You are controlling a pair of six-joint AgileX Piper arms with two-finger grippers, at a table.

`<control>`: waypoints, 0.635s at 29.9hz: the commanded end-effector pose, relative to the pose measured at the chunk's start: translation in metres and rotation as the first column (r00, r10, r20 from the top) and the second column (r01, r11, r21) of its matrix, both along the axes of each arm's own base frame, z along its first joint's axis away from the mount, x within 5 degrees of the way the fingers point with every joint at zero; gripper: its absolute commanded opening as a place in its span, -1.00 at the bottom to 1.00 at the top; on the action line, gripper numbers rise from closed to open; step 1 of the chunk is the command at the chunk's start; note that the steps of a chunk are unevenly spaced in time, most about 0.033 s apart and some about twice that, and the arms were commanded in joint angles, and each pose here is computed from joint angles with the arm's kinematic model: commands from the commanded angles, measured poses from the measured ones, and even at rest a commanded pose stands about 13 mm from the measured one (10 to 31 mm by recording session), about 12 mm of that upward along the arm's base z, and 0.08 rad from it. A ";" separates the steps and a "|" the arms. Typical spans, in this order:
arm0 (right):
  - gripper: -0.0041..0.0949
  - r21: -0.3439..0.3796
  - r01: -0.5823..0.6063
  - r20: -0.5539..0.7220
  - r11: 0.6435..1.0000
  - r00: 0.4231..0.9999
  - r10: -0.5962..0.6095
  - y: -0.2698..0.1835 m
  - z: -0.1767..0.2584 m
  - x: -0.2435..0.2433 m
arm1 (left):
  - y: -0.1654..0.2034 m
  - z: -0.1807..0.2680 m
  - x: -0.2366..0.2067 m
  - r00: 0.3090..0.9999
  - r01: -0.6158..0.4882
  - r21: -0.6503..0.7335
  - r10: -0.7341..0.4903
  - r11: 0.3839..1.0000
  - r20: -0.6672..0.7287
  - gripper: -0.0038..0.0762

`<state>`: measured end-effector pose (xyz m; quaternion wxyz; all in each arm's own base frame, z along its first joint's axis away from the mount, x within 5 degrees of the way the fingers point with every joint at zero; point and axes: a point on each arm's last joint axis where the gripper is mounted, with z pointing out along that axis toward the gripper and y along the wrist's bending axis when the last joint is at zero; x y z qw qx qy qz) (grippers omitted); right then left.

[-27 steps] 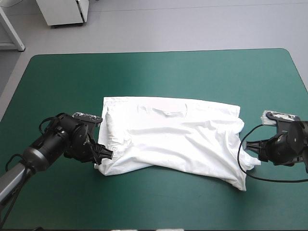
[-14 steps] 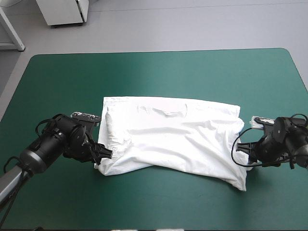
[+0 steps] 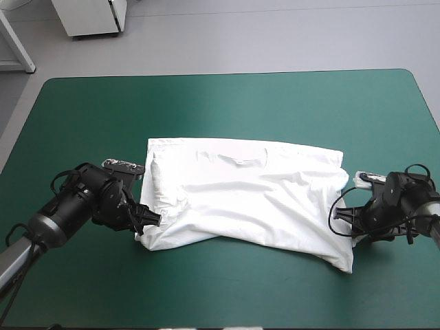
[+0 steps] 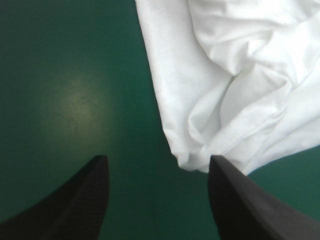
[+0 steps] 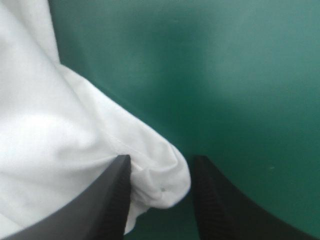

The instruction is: Fold the cloth

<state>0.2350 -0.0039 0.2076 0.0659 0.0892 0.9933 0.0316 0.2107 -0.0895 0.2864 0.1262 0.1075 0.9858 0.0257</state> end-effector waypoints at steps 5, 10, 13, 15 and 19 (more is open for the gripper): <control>-0.94 0.033 0.018 0.031 0.999 0.999 -0.019 0.002 0.005 -0.003 | 0.000 0.014 0.000 0.998 0.009 -0.018 -0.008 1.000 0.067 0.02; -0.95 0.075 0.019 0.101 0.997 0.995 -0.027 0.006 0.028 0.000 | 0.000 0.014 0.000 0.998 0.009 -0.019 -0.008 1.000 0.068 0.01; -0.95 0.121 0.018 0.188 0.992 0.981 -0.041 0.010 0.053 0.004 | 0.000 0.014 0.000 0.997 0.011 -0.022 -0.009 1.000 0.073 0.01; -0.95 0.163 -0.001 0.241 0.987 0.970 -0.039 0.014 0.069 0.007 | 0.000 0.014 0.000 0.997 0.010 -0.024 -0.008 1.000 0.072 0.01; -0.95 0.224 -0.062 0.289 0.973 0.957 -0.006 0.027 0.086 0.012 | 0.000 0.014 0.000 0.997 0.011 -0.025 -0.009 1.000 0.076 0.01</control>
